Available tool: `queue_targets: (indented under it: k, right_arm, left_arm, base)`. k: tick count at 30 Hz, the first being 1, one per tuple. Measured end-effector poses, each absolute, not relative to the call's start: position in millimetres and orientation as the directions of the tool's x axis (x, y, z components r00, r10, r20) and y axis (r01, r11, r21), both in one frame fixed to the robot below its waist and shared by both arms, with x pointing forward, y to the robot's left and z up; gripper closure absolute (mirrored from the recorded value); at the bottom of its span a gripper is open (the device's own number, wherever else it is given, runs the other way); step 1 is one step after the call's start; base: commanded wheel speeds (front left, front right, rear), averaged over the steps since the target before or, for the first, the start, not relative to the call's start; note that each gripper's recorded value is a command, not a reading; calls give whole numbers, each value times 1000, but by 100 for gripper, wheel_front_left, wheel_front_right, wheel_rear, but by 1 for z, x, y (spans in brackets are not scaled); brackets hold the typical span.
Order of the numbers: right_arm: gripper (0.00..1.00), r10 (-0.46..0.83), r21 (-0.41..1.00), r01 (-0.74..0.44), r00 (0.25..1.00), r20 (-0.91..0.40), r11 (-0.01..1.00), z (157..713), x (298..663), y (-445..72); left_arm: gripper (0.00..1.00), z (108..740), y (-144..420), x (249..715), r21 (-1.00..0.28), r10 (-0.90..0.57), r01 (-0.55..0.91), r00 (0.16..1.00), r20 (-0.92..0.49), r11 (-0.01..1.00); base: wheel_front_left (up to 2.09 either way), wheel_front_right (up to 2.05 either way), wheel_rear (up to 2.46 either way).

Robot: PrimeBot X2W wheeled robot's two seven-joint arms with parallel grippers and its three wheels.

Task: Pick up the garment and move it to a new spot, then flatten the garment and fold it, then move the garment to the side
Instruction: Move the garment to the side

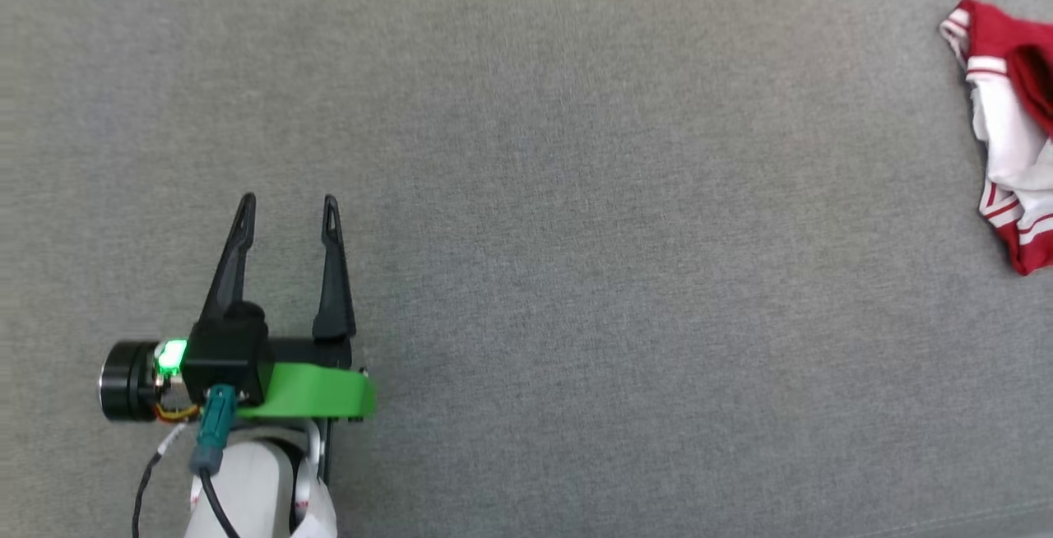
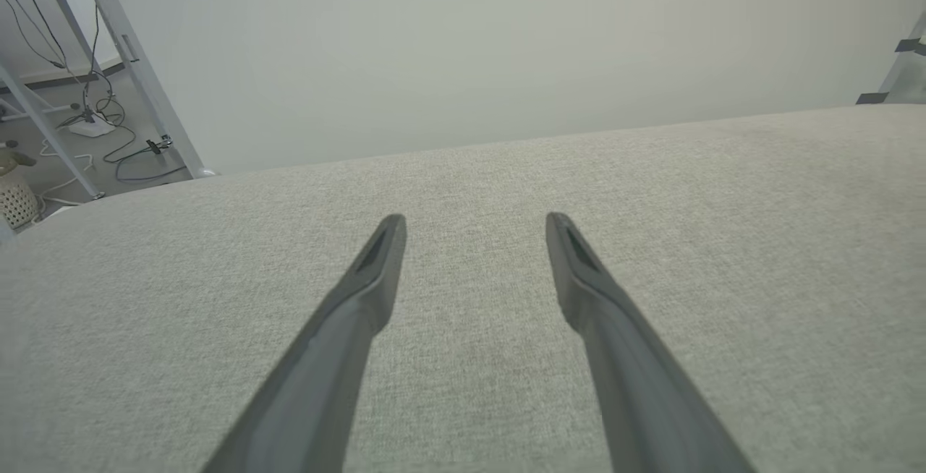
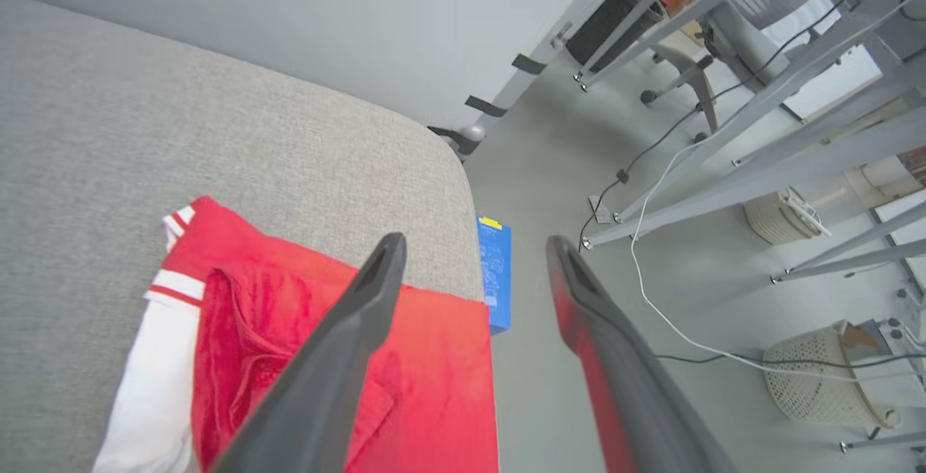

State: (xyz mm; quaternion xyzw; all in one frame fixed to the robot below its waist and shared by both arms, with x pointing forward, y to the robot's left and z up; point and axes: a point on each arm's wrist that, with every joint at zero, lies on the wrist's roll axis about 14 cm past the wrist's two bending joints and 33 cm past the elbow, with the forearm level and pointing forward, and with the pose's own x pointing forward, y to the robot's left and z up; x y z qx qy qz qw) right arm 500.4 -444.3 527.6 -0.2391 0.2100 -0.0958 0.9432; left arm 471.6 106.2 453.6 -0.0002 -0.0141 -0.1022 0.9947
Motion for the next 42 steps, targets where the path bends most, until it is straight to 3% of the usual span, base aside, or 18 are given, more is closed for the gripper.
queue_targets:
  k: [8, 13, 20, 31, 42]
  right_arm:
    - [0, -37, -412, 18, 999, -39, 911, 587, 509, -361]
    - [0, 84, -372, -36, 990, 116, 928, 606, 501, -308]
    - [0, 202, -205, -146, 937, 285, 968, 618, 480, -222]
    - [0, 207, 44, -223, 950, 234, 974, 564, 427, -158]
    - [0, 152, 115, -172, 975, 161, 978, 532, 381, -159]
  left_arm:
    - [0, 481, 122, 442, 19, -157, 156, 986, 58, 988]
    - [0, 498, 132, 426, 29, -126, 124, 988, 90, 992]
    - [0, 517, 149, 403, 34, -72, 68, 989, 127, 997]
    - [0, 523, 177, 378, 23, 10, -13, 991, 133, 1000]
    - [0, 520, 185, 358, 5, 23, -24, 992, 120, 1000]
  base:
    - [0, 0, 0]
    - [0, 0, 0]
    - [0, 0, 0]
    - [0, 0, 0]
    - [0, 0, 0]
